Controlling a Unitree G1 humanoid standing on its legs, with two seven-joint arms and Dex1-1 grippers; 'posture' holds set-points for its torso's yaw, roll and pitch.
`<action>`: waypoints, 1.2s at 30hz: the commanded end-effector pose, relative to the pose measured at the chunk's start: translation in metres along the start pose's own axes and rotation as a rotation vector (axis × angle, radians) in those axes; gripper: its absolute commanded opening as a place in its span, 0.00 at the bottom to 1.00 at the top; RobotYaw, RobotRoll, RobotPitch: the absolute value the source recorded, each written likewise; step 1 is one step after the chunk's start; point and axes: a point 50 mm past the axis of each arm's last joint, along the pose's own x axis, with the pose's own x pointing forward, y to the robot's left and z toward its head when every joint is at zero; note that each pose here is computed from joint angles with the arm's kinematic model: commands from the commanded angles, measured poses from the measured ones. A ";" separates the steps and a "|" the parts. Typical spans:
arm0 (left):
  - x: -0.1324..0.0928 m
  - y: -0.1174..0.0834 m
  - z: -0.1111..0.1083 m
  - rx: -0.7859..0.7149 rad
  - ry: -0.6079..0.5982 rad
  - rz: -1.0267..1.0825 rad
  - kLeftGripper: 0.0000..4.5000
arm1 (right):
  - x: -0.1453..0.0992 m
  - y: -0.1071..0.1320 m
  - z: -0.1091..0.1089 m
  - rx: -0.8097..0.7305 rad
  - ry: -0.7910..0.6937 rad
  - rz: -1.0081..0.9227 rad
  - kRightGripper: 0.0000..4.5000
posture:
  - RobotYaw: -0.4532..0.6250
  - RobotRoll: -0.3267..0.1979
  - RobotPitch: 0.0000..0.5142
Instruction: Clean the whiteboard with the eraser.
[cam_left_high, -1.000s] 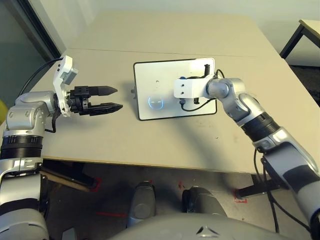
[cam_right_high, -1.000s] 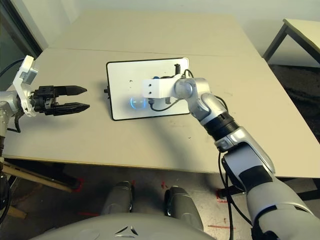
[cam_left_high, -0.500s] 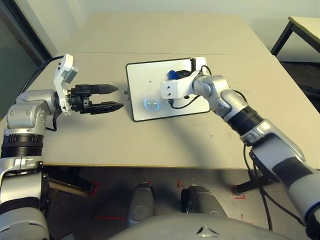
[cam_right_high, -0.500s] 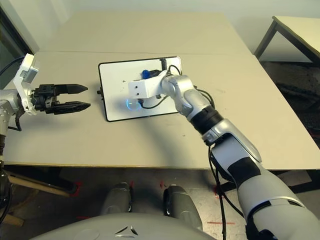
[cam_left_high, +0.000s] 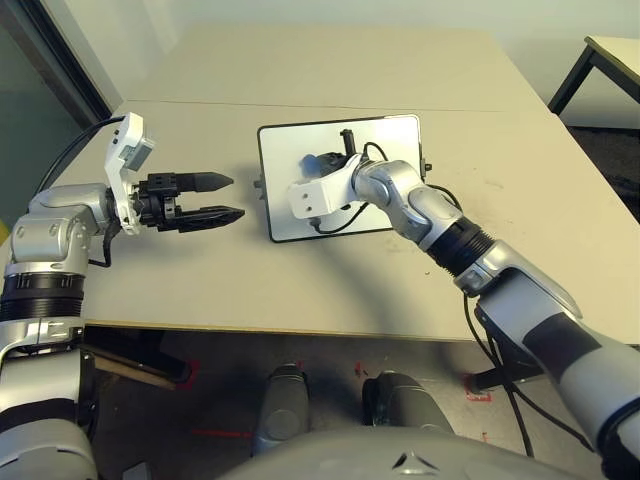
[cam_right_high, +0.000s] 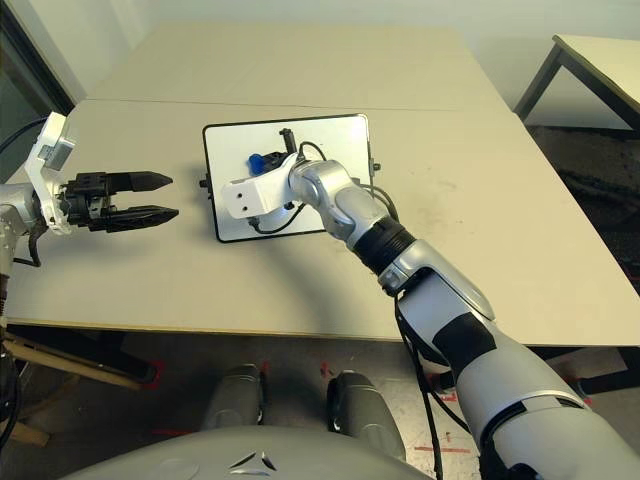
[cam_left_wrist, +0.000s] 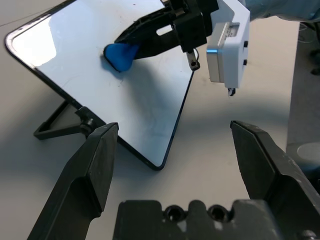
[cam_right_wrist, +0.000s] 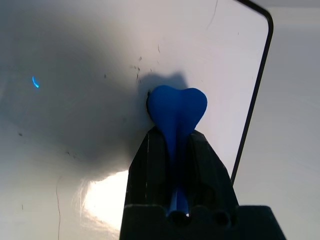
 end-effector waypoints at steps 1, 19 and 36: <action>-0.004 -0.002 0.001 0.002 0.001 0.009 1.00 | 0.005 0.006 0.003 -0.030 -0.003 0.031 0.08 | 0.72 0.62 0.03; 0.000 0.001 0.005 0.011 -0.002 0.005 1.00 | -0.004 0.003 -0.035 -0.018 0.110 0.015 0.08 | 0.69 0.62 0.02; 0.005 0.002 0.005 0.015 -0.010 -0.008 1.00 | 0.000 0.004 -0.025 -0.040 0.081 0.022 0.08 | 0.68 0.62 0.02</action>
